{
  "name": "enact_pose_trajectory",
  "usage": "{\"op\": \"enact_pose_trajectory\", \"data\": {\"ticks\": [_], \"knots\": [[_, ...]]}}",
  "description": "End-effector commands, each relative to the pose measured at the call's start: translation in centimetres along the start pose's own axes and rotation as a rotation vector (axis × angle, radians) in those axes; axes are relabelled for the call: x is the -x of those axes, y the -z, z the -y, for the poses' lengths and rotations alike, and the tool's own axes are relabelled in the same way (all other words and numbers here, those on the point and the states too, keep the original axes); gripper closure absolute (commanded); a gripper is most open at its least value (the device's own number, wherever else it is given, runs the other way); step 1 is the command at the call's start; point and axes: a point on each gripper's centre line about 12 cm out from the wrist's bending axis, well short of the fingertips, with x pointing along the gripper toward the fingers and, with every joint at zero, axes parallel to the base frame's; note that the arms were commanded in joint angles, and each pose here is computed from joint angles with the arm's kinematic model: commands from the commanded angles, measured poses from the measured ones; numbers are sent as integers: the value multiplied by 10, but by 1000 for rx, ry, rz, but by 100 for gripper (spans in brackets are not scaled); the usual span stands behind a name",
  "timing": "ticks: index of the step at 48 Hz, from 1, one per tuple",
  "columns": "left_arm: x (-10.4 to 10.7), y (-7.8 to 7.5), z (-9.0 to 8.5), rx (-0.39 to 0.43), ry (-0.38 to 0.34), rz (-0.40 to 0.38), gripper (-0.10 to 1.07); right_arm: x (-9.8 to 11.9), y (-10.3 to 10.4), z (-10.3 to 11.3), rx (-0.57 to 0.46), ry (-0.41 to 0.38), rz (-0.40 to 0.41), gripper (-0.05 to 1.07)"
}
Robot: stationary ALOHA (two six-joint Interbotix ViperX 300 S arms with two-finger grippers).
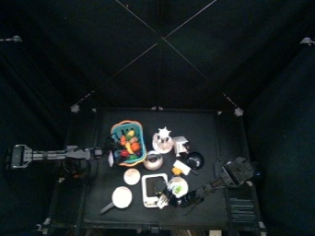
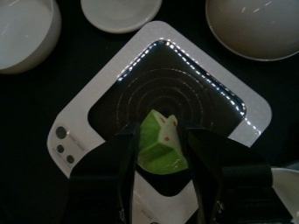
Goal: Grab other starfruit half on stove
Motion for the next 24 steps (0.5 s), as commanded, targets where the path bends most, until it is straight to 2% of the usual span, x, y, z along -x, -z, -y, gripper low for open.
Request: {"op": "enact_pose_trajectory", "data": {"ticks": [1,15,24], "knots": [[-1,-5,2,-3,7,12,0,16,-22,-3,-25,-32,39,52],[-1,-5,3,-3,8,12,0,26,-39,-10,46,-54,113,52],[-1,-4,3,-3,8,10,0,28,-43,-12,69,-64,142,52]]}}
